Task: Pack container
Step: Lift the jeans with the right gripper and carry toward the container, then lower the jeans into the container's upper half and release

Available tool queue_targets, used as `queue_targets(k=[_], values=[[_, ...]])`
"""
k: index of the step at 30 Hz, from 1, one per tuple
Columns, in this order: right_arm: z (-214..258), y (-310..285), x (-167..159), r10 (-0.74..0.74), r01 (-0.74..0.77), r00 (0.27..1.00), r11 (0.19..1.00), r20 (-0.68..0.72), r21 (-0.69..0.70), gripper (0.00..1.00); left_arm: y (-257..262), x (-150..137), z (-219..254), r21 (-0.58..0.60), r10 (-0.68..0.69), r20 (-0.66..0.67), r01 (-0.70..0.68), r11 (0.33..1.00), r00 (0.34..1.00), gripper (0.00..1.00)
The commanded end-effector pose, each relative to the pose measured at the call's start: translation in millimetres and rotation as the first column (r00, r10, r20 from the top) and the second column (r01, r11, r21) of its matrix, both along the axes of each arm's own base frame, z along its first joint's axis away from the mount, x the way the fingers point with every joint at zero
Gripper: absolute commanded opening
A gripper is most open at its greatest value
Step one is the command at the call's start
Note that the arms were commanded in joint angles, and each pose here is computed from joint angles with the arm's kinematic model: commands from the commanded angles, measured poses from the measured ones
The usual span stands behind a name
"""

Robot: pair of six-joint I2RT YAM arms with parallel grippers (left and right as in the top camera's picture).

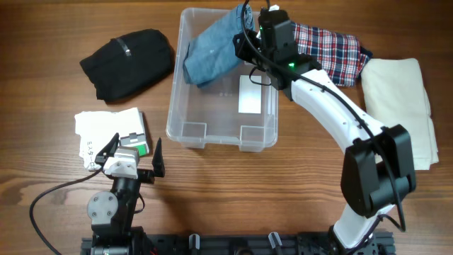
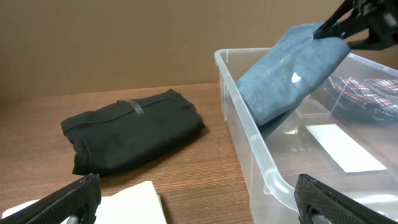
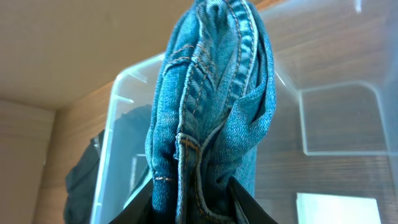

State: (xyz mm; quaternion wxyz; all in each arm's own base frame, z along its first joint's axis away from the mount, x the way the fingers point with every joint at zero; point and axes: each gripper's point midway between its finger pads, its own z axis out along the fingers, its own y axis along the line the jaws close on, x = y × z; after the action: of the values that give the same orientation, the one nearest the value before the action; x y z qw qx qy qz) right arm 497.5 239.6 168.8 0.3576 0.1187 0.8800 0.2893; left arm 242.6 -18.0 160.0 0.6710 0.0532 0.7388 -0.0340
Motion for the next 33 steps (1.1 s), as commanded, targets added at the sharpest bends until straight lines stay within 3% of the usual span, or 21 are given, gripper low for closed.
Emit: queue_targets(k=[1,3,5,7,10,11,15,20,27,29,33], values=[[5,5,8,0.005,-0.005,1.000,1.000,0.027,0.006,0.04,0,0,-2,0.019,-0.001,0.003,0.001,1.000,1.000,1.00],[5,6,8,0.014,-0.014,0.999,1.000,0.031,-0.002,0.08,0,0,-2,0.019,-0.001,0.003,0.001,1.000,1.000,1.00],[4,7,6,0.039,-0.039,0.999,0.999,0.034,-0.022,0.41,0,0,-2,0.019,-0.001,0.003,0.001,1.000,1.000,1.00],[0,6,3,0.069,-0.067,0.997,0.996,0.032,-0.058,0.64,0,0,-2,0.019,-0.001,0.003,0.001,1.000,1.000,1.00],[4,5,1,0.124,-0.116,0.990,0.986,0.061,-0.117,0.86,0,0,-2,0.019,-0.001,0.003,0.001,1.000,1.000,1.00],[9,4,1,0.130,-0.119,0.988,0.983,0.079,-0.137,0.88,0,0,-2,0.019,-0.001,0.003,0.001,1.000,1.000,1.00],[31,-10,2,0.129,-0.091,0.980,0.968,0.150,-0.234,0.92,0,0,-2,0.019,-0.002,0.003,0.001,1.000,1.000,1.00],[49,-26,-3,0.149,-0.073,0.970,0.932,0.193,-0.356,0.86,0,0,-2,0.019,-0.001,0.003,0.001,1.000,1.000,1.00],[61,-46,-18,0.197,-0.052,0.960,0.821,0.197,-0.568,0.84,0,0,-2,0.019,-0.001,0.003,0.001,1.000,1.000,1.00],[54,-61,-22,0.137,-0.008,0.977,0.790,0.164,-0.613,0.85,0,0,-2,0.019,-0.001,0.003,0.001,1.000,1.000,1.00],[37,-92,-36,-0.003,0.019,1.000,0.860,0.031,-0.511,0.87,0,0,-2,0.019,-0.001,0.003,0.001,1.000,1.000,1.00]])
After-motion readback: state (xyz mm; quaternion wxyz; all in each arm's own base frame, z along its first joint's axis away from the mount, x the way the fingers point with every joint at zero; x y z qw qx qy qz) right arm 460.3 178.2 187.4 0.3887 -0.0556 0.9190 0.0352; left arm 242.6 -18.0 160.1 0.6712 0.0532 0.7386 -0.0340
